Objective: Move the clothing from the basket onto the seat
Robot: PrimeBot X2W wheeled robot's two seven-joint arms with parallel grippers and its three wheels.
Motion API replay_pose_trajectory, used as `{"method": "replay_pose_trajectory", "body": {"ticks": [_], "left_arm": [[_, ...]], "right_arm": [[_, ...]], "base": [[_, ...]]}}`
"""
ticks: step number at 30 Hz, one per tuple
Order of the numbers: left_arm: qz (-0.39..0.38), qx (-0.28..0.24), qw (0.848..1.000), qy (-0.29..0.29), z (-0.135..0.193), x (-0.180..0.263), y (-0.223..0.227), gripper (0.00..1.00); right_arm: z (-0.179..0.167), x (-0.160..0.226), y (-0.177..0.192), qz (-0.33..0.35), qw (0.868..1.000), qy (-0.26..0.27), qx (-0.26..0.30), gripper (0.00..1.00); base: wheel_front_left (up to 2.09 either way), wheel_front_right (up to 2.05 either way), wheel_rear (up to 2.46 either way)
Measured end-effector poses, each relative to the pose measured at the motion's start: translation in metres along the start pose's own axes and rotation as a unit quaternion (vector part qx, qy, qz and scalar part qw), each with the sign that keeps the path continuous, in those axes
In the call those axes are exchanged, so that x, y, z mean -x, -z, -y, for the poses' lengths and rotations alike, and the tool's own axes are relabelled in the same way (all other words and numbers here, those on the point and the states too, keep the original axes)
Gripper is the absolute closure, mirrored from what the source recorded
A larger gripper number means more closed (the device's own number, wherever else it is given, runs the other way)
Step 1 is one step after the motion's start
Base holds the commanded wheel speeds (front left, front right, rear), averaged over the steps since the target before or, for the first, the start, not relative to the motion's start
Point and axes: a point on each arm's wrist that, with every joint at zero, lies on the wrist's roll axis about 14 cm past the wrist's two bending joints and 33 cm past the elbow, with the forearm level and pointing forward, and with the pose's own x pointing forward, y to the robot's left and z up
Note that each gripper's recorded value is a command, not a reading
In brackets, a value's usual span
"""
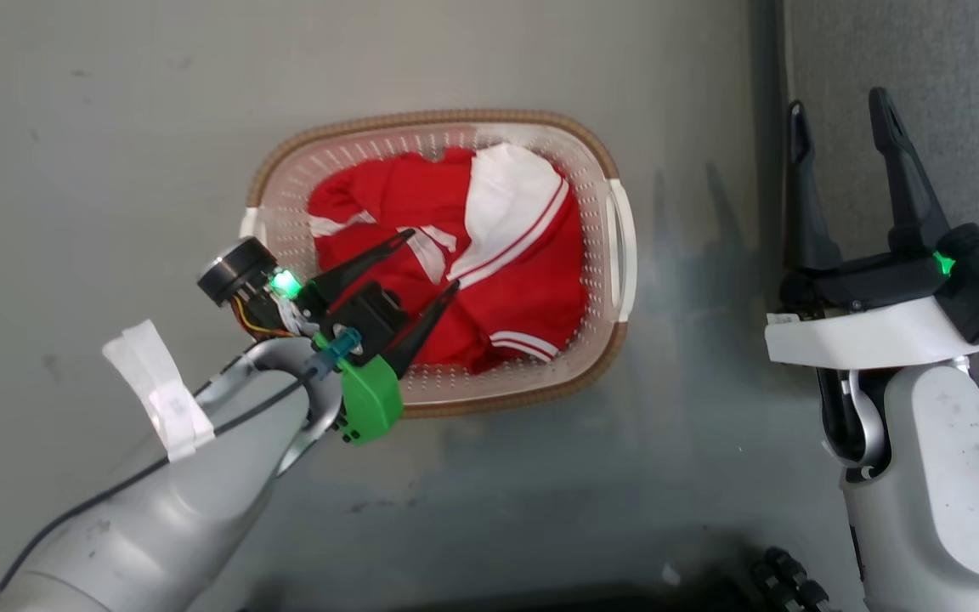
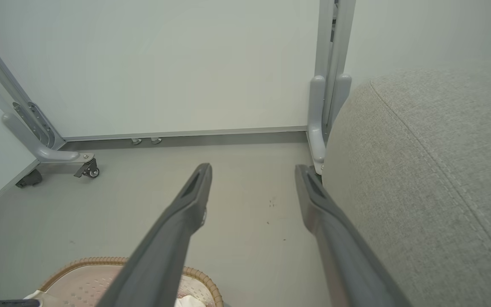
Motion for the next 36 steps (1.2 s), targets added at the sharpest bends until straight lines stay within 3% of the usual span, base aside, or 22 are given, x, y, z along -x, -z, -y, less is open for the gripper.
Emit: {"method": "replay_pose_trajectory", "body": {"ticks": [7, 16, 24, 33, 34, 35, 36], "left_arm": [[-0.111, -0.002, 0.992, 0.056, 0.007, -0.025, 0.075, 0.0], [-0.171, -0.005, 0.98, 0.102, 0.021, -0.057, 0.116, 0.0], [-0.263, -0.015, 0.957, 0.122, 0.027, -0.06, 0.162, 0.0], [-0.277, 0.003, 0.95, 0.141, 0.041, -0.071, 0.173, 0.0], [-0.28, 0.002, 0.949, 0.144, 0.043, -0.071, 0.175, 0.05], [-0.279, 0.0, 0.949, 0.148, 0.045, -0.072, 0.175, 0.64], [-0.277, 0.0, 0.949, 0.15, 0.046, -0.073, 0.175, 0.85]], "right_arm": [[0.02, 0.004, 0.031, -0.034, 0.999, 0.024, -0.013, 0.0], [0.046, 0.017, 0.054, -0.067, 0.996, 0.058, -0.015, 0.0], [0.053, 0.026, 0.066, -0.087, 0.994, 0.068, -0.024, 0.0], [0.064, 0.034, 0.072, -0.101, 0.991, 0.085, -0.023, 0.0], [0.066, 0.035, 0.073, -0.102, 0.991, 0.087, -0.023, 0.0], [0.066, 0.035, 0.073, -0.103, 0.991, 0.088, -0.023, 0.0], [0.067, 0.036, 0.074, -0.103, 0.99, 0.089, -0.023, 0.0]], "base": [[0.0, 0.0, 0.0], [0.0, 0.0, 0.0], [0.0, 0.0, 0.0], [0.0, 0.0, 0.0], [0.0, 0.0, 0.0], [0.0, 0.0, 0.0], [0.0, 0.0, 0.0]]}}
